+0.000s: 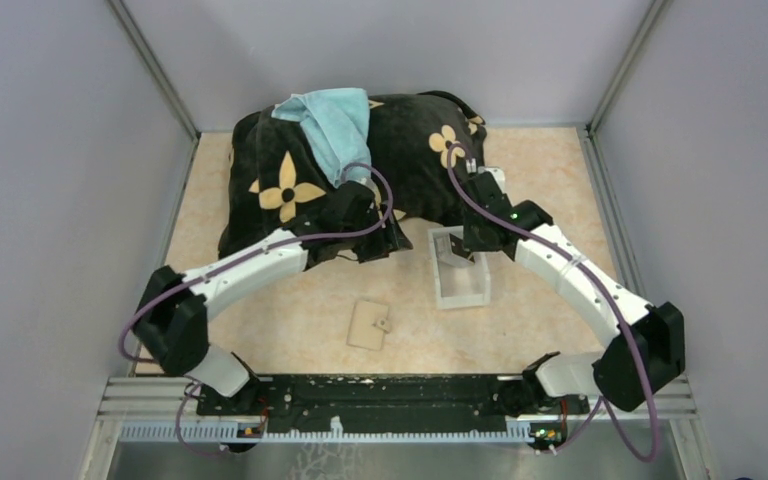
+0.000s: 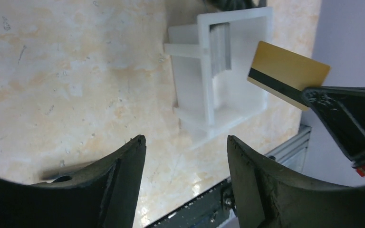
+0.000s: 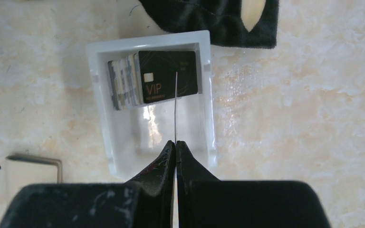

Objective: Put the credit cards into the card holder
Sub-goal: Pick up the credit card from the storage box, then open the card holder at the center of the board.

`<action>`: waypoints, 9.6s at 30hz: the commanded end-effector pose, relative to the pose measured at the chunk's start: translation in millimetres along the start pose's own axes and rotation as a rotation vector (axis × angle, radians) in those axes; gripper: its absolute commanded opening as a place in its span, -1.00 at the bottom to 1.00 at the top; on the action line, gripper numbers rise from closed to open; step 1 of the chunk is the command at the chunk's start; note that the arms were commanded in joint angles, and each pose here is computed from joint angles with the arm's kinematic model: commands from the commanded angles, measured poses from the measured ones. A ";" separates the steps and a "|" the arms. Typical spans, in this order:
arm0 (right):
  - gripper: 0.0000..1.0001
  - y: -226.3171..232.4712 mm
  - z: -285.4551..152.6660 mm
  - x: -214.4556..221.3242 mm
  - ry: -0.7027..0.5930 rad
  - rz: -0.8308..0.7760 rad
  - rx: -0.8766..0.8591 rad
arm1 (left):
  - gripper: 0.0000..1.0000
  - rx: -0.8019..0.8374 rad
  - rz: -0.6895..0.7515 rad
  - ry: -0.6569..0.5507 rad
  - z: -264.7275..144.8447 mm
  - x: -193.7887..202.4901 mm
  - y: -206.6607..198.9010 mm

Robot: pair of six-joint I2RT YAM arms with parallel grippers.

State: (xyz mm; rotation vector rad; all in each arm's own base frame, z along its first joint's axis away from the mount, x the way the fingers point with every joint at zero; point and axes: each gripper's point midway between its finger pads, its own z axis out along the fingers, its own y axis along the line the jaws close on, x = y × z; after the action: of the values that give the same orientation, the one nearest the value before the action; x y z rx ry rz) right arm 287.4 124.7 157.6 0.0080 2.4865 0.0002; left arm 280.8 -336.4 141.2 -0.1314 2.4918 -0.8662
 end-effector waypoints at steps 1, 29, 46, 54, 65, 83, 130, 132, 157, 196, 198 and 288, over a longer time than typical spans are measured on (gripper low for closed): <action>-1.00 13.9 -48.0 -27.1 -0.127 0.000 -0.081 | 0.41 0.064 -0.030 -0.011 -41.5 -1.5 -13.7; -1.00 103.7 -180.1 78.8 0.135 -0.031 -1.037 | 0.61 0.610 0.451 0.068 -121.1 45.2 -51.6; -1.00 123.4 -193.8 94.2 0.289 -0.035 -1.219 | 0.47 0.779 0.402 0.204 -143.2 76.2 -59.5; -1.00 132.4 -186.4 93.4 0.334 -0.034 -1.244 | 0.40 0.817 0.393 0.246 -161.6 92.9 -51.1; -1.00 152.1 -166.6 89.8 0.358 0.058 -1.308 | 0.14 0.878 0.451 0.355 -165.2 114.1 -41.2; -1.00 171.3 -139.0 78.2 0.344 0.079 -1.287 | -0.88 0.941 0.441 0.463 -157.3 117.1 -16.4; 0.70 96.1 -100.6 0.0 -0.586 0.053 -0.545 | -1.00 0.544 0.102 0.049 -113.5 53.1 27.7; 0.64 100.6 -95.1 5.1 -0.547 -0.002 -0.533 | -1.00 0.538 0.097 0.044 -112.1 52.1 28.5; 0.07 175.9 -107.6 68.0 -0.223 0.066 -0.980 | -1.00 0.758 0.069 0.148 -115.9 65.5 4.6; -1.00 196.3 -105.4 69.3 -0.027 0.056 -0.924 | 0.14 0.080 -0.105 -0.021 -61.8 52.9 124.6; -1.00 201.7 -101.5 73.5 0.001 0.040 -0.864 | 0.07 0.002 -0.114 -0.052 -66.4 54.1 141.8; -1.00 174.2 -16.4 155.1 0.158 0.530 -0.508 | -1.00 -0.043 -0.021 0.142 -47.2 125.0 180.2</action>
State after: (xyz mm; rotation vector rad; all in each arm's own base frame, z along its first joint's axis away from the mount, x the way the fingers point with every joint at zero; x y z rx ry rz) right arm 146.0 285.2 54.4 0.4103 2.5749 0.7274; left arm 164.4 -197.0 15.5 -0.1524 2.6186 -0.8775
